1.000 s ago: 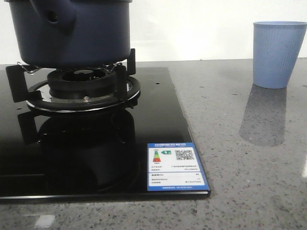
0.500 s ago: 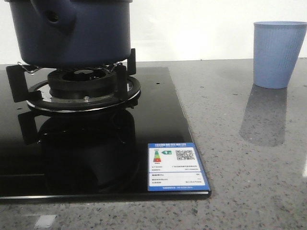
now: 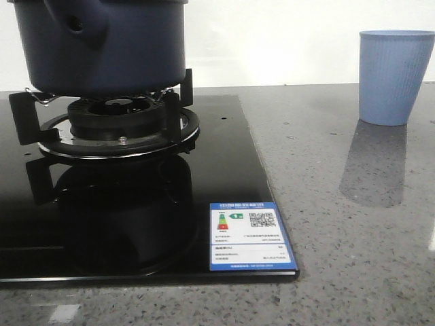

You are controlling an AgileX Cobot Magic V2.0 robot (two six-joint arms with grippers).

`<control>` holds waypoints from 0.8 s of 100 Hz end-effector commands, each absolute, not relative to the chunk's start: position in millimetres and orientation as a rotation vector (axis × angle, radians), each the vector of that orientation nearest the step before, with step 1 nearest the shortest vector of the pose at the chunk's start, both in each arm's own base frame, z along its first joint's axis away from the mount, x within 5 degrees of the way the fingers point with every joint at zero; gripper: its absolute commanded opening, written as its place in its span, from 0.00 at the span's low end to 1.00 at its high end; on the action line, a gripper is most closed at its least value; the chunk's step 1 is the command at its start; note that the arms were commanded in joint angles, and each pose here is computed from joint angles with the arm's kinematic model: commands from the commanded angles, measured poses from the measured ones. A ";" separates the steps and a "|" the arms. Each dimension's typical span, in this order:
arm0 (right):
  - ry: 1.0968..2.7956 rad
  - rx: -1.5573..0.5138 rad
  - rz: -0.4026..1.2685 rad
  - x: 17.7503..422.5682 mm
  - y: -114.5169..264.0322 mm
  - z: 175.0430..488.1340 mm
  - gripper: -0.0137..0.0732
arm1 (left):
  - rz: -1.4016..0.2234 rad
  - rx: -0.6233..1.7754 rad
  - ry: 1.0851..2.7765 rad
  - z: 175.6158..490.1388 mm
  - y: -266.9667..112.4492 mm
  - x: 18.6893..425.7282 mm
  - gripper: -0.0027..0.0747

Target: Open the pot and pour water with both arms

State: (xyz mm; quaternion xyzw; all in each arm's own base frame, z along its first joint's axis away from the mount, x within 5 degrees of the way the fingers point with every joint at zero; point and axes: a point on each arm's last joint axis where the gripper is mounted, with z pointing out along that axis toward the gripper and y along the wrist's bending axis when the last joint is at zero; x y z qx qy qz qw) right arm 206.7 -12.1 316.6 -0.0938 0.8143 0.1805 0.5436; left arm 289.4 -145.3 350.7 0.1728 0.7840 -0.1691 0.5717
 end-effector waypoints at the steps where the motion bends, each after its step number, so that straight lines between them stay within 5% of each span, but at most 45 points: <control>1: 1.910 -0.251 0.386 203.9 -13.1 326.3 0.90 | -0.392 0.355 1.708 379.6 -142.6 285.2 0.60; 15: 1.910 -0.251 0.386 203.9 -13.1 326.3 0.90 | -0.395 0.361 1.716 378.8 -143.0 284.8 0.77; 61: 1.905 -0.286 0.462 201.4 -7.3 327.1 0.90 | -0.360 0.388 1.487 442.2 -114.4 226.3 0.77; 71: 1.874 -0.263 0.516 201.4 -5.0 330.5 0.80 | -0.341 0.392 1.425 456.6 -105.3 209.2 0.67; 80: 1.845 -0.242 0.560 201.4 -3.4 333.6 0.58 | -0.329 0.384 1.397 464.6 -95.9 196.8 0.46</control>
